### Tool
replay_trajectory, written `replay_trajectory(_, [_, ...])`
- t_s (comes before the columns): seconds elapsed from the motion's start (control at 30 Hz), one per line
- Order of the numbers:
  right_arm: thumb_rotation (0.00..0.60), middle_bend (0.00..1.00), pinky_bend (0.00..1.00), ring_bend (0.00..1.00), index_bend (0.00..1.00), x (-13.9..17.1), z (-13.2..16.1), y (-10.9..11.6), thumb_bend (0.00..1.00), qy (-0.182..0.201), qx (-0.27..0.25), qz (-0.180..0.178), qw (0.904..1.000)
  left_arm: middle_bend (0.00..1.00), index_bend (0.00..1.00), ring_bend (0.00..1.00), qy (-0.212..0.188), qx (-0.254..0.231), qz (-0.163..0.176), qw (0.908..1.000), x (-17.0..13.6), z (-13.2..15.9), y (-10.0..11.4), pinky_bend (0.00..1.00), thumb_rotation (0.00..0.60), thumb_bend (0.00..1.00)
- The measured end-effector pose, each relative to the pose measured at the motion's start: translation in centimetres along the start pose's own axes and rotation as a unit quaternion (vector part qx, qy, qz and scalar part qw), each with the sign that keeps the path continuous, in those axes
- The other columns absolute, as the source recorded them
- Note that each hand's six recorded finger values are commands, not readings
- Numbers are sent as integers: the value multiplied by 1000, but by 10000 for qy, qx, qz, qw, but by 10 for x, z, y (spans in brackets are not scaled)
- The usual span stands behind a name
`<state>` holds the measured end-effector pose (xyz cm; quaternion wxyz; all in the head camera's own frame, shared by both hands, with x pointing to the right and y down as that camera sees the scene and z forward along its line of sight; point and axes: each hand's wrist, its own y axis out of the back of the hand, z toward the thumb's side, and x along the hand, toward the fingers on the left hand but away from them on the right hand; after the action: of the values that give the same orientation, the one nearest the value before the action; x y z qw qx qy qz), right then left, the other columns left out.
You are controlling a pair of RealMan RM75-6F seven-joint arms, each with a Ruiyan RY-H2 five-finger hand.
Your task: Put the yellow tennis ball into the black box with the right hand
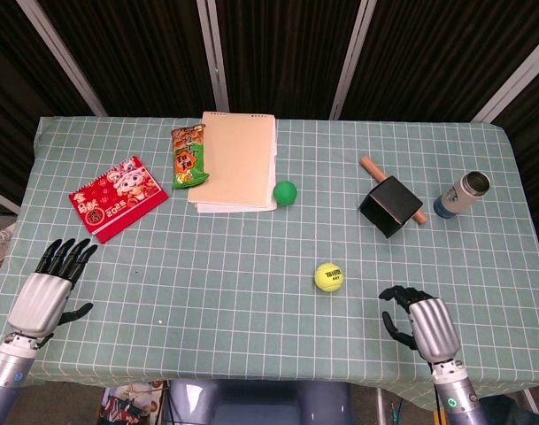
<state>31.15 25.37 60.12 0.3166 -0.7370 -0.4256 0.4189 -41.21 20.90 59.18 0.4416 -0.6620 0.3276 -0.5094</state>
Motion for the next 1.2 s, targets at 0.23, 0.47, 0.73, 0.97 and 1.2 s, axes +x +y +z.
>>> replay_trajectory(0.23, [600,549,649,563,483,-2,18,-26,533,311,-314,507,9977,38,0,0,-44,-7,-4,10000,0,3,0,0,600,89])
replay_trajectory(0.47, [600,549,649,566,484,-15,23,-44,557,342,-476,727,9956,38,0,0,-72,-20,-14,10000,0,4,0,0,600,89])
replay_trajectory(0.73, [600,550,650,568,484,-35,20,-69,556,334,-623,1140,9910,38,0,0,-34,-10,-2,10000,1,3,0,0,600,90])
replay_trajectory(0.97, [600,551,651,571,484,-40,21,-83,560,309,-682,1343,9881,38,0,0,4,13,-72,10000,4,3,-5,0,600,90])
replay_trajectory(1.2, [600,552,651,571,484,-48,33,-97,561,325,-810,1481,9851,38,0,0,25,26,-101,9999,6,3,-6,0,600,89])
